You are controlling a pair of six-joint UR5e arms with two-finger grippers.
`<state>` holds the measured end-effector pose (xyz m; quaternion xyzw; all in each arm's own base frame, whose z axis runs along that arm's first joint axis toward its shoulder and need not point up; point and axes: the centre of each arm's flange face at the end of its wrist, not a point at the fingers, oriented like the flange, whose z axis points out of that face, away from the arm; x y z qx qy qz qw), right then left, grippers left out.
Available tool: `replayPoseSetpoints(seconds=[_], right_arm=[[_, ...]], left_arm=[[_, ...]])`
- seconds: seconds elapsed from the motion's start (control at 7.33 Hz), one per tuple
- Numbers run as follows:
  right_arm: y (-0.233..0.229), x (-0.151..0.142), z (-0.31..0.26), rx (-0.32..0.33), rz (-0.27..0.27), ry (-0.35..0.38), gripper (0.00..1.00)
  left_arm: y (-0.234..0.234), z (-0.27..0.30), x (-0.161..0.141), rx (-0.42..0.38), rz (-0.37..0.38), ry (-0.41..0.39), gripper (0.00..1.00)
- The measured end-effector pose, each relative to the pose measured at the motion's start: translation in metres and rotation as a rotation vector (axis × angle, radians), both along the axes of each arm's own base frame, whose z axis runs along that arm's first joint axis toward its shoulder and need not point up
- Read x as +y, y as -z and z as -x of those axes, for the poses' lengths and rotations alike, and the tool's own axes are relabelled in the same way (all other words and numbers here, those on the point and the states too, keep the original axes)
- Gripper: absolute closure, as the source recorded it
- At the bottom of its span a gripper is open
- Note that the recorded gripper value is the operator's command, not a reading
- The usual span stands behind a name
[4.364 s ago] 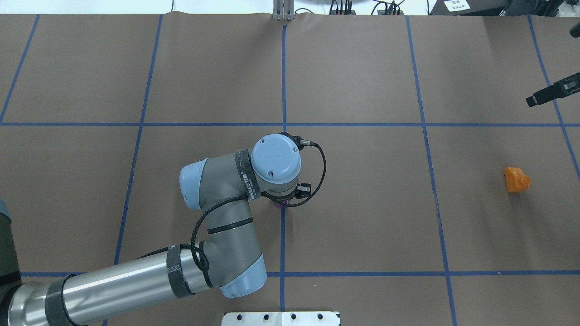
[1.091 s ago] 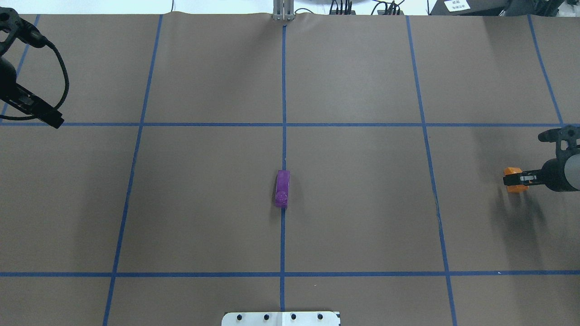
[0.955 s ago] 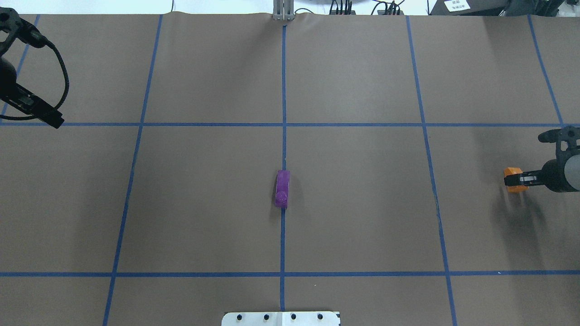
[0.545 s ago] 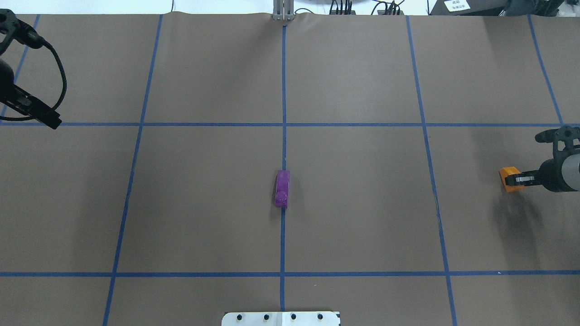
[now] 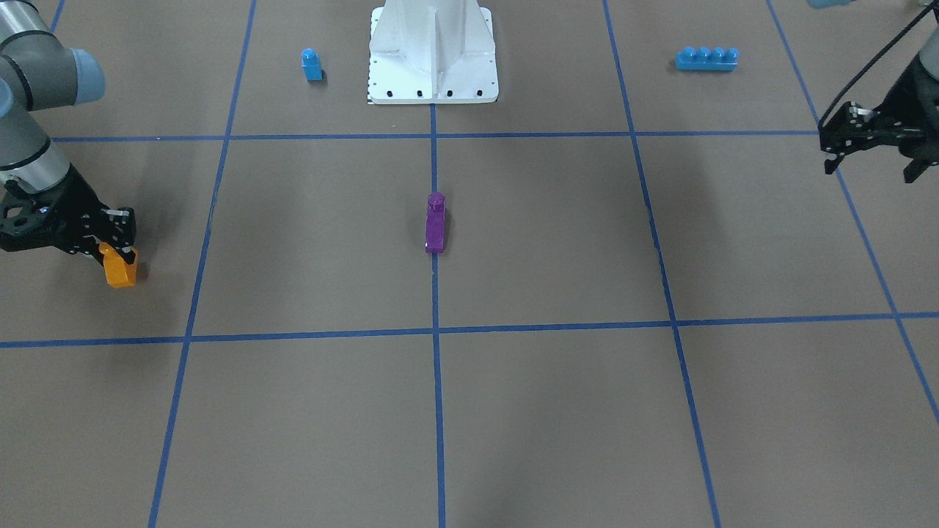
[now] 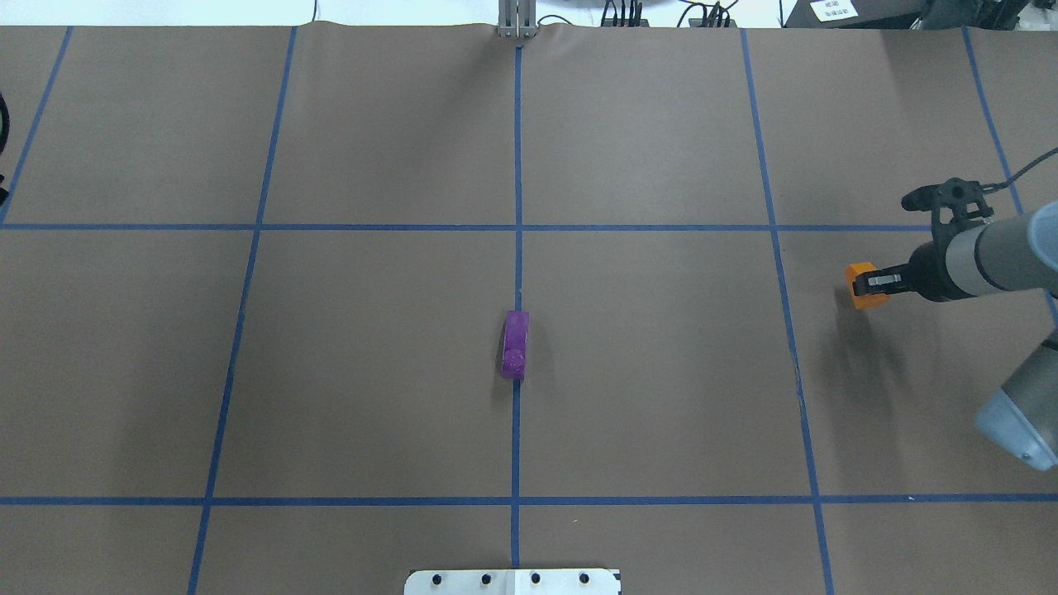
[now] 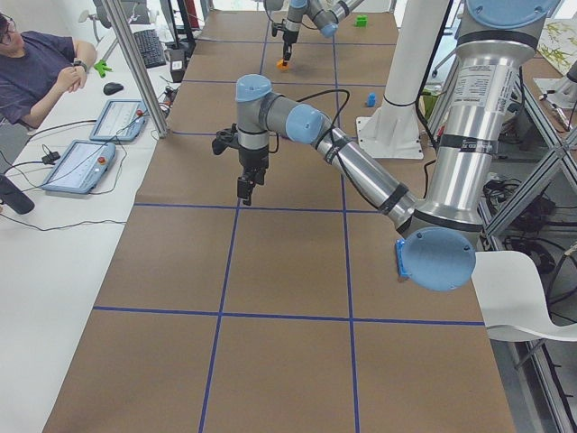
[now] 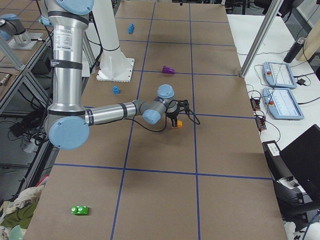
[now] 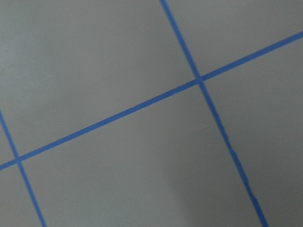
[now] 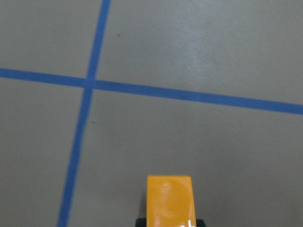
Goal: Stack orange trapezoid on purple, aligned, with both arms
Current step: 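Carry the orange block over the purple block with the right gripper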
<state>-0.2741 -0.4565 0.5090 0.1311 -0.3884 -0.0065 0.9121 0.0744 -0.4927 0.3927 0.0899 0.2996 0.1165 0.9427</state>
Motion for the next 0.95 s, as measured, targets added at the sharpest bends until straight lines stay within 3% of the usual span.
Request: replayPoseSetpoints(seconds=[0.41, 0.68, 0.95], right_arm=[[0.152, -0.030, 0.051, 0.023, 0.058, 0.018, 1.00], [0.228, -0.022, 0.095, -0.008, 0.091, 0.031, 1.00], [0.296, -0.002, 0.138, -0.035, 0.149, 0.035, 1.00]], left_arm=[[-0.084, 0.110, 0.014, -0.031, -0.008, -0.048, 0.00], [-0.158, 0.173, 0.026, 0.083, 0.009, -0.086, 0.00], [-0.198, 0.189, 0.047, 0.137, 0.005, -0.080, 0.00]])
